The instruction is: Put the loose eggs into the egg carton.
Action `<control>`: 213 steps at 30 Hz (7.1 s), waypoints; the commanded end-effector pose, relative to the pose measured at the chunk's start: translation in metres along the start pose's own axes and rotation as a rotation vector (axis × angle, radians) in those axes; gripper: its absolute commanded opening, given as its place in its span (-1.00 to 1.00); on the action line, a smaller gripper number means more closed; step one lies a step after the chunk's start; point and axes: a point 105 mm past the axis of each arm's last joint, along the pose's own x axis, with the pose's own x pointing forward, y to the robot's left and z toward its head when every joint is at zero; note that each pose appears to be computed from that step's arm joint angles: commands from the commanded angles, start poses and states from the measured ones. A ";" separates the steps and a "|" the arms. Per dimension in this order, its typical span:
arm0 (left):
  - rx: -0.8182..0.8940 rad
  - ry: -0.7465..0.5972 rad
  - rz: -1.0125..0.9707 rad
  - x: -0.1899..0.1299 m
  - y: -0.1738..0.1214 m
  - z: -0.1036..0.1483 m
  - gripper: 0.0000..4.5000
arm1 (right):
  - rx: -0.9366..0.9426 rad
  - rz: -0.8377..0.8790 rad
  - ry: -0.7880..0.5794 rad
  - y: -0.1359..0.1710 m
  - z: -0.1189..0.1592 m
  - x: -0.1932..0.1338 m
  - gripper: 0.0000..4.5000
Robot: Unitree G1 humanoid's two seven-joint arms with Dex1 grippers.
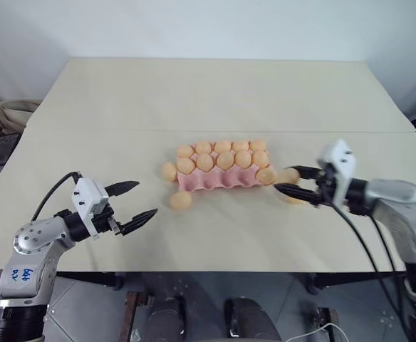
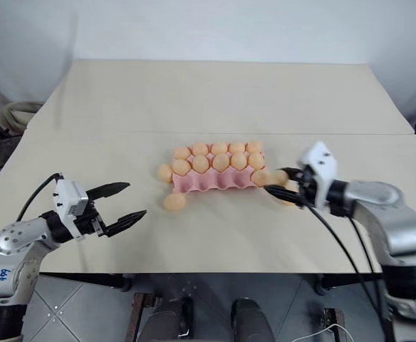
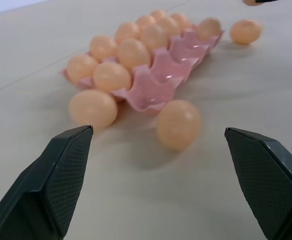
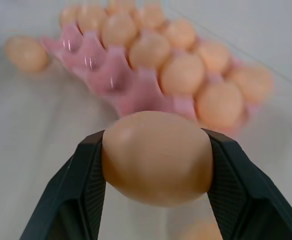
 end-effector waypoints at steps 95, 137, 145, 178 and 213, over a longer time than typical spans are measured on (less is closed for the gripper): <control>-0.037 -0.016 0.100 -0.012 -0.001 -0.001 1.00 | -0.024 0.129 -0.021 0.024 0.026 0.081 -0.23; -0.088 0.047 -0.010 -0.026 -0.017 -0.002 1.00 | -0.146 -0.009 -0.177 0.019 -0.047 -0.097 0.98; -0.087 0.059 -0.094 0.045 -0.025 -0.005 1.00 | -0.125 -0.038 -0.165 0.029 -0.045 -0.100 0.98; -0.064 -0.046 -0.148 0.078 -0.024 0.011 -0.22 | -0.069 -0.064 -0.195 0.040 -0.038 -0.091 1.00; 0.063 -0.141 0.095 0.019 0.033 0.014 0.95 | -0.062 -0.061 -0.249 0.044 -0.039 -0.082 1.00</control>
